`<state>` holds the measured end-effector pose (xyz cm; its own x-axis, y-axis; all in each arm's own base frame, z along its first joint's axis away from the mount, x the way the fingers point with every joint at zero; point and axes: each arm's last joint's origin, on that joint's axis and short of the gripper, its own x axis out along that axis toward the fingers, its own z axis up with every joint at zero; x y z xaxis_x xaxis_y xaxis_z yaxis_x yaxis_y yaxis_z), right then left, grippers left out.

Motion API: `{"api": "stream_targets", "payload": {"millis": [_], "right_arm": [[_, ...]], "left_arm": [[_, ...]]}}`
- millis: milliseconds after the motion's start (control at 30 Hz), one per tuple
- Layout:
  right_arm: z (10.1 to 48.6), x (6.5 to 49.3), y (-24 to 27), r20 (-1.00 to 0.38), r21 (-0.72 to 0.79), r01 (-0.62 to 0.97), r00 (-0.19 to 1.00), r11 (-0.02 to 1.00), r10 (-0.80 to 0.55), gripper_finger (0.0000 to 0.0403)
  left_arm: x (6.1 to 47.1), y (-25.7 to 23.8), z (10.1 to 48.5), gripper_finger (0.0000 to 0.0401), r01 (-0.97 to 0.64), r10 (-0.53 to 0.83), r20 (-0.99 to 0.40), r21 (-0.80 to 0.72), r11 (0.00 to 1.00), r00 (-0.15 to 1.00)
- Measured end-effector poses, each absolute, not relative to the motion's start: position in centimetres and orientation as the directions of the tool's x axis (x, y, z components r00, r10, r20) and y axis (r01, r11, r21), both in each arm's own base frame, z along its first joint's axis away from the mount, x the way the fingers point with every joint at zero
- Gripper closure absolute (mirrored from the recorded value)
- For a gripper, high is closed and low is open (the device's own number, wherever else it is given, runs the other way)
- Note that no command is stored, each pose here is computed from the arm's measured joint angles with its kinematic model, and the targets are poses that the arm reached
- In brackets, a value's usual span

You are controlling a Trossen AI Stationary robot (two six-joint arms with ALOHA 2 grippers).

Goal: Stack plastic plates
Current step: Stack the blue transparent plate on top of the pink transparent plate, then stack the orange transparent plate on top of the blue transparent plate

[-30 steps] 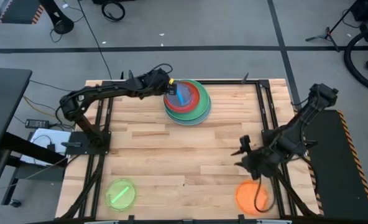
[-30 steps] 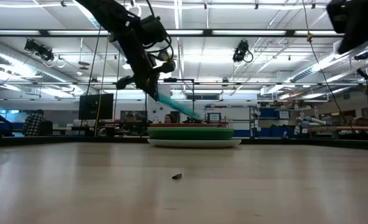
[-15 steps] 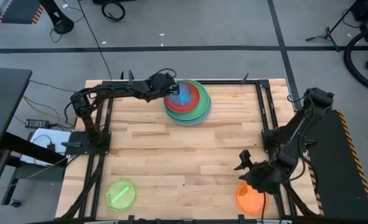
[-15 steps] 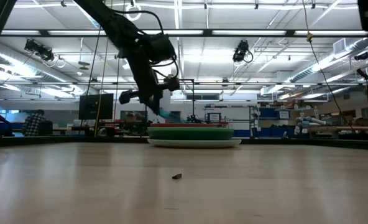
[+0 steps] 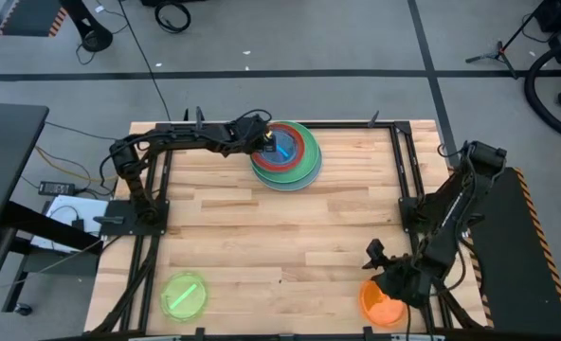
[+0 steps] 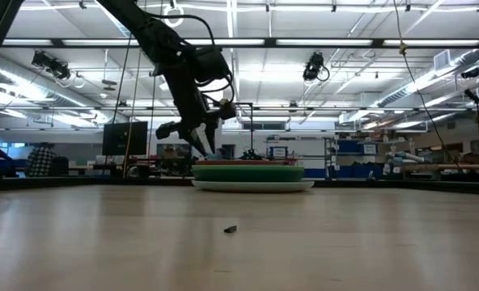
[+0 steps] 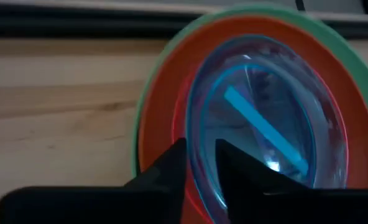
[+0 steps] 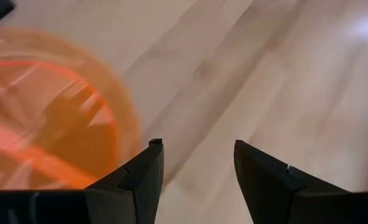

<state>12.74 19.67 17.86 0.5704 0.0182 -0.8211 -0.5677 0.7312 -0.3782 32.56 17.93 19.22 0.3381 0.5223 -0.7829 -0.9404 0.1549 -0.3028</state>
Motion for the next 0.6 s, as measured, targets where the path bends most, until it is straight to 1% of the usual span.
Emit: {"api": "stream_targets", "payload": {"millis": [100, 200, 300, 367, 467, 600], "right_arm": [[18.3, 13.1, 21.0, -0.872, -0.325, -0.558, 0.489, 0.763, -0.014, 0.0202], [19.0, 13.4, 22.8, -0.906, -0.333, -0.558, 0.412, 0.760, -0.094, 0.0202], [19.3, 13.4, 24.8, -0.925, -0.322, -0.552, 0.358, 0.769, -0.130, 0.0202], [19.0, 13.3, 26.2, -0.939, -0.285, -0.522, 0.319, 0.804, -0.126, 0.0202], [18.9, 13.4, 28.2, -0.958, -0.208, -0.409, 0.270, 0.888, -0.100, 0.0202], [19.3, 14.2, 31.1, -0.976, -0.072, -0.170, 0.215, 0.983, -0.034, 0.0202]], "left_arm": [[32.7, 17.5, 19.1, 0.0266, -0.939, 0.506, -0.792, -0.294, 0.175, 0.342], [32.8, 17.1, 19.5, 0.0231, -0.943, 0.533, -0.778, -0.273, 0.188, 0.332], [32.8, 16.7, 20.3, 0.0207, -0.942, 0.566, -0.753, -0.263, 0.207, 0.335], [32.8, 16.2, 21.2, 0.0199, -0.931, 0.579, -0.729, -0.285, 0.226, 0.364], [32.8, 14.8, 23.0, 0.0196, -0.910, 0.585, -0.697, -0.321, 0.261, 0.414], [33.0, 11.8, 25.5, 0.0196, -0.866, 0.579, -0.643, -0.371, 0.337, 0.501]]}}
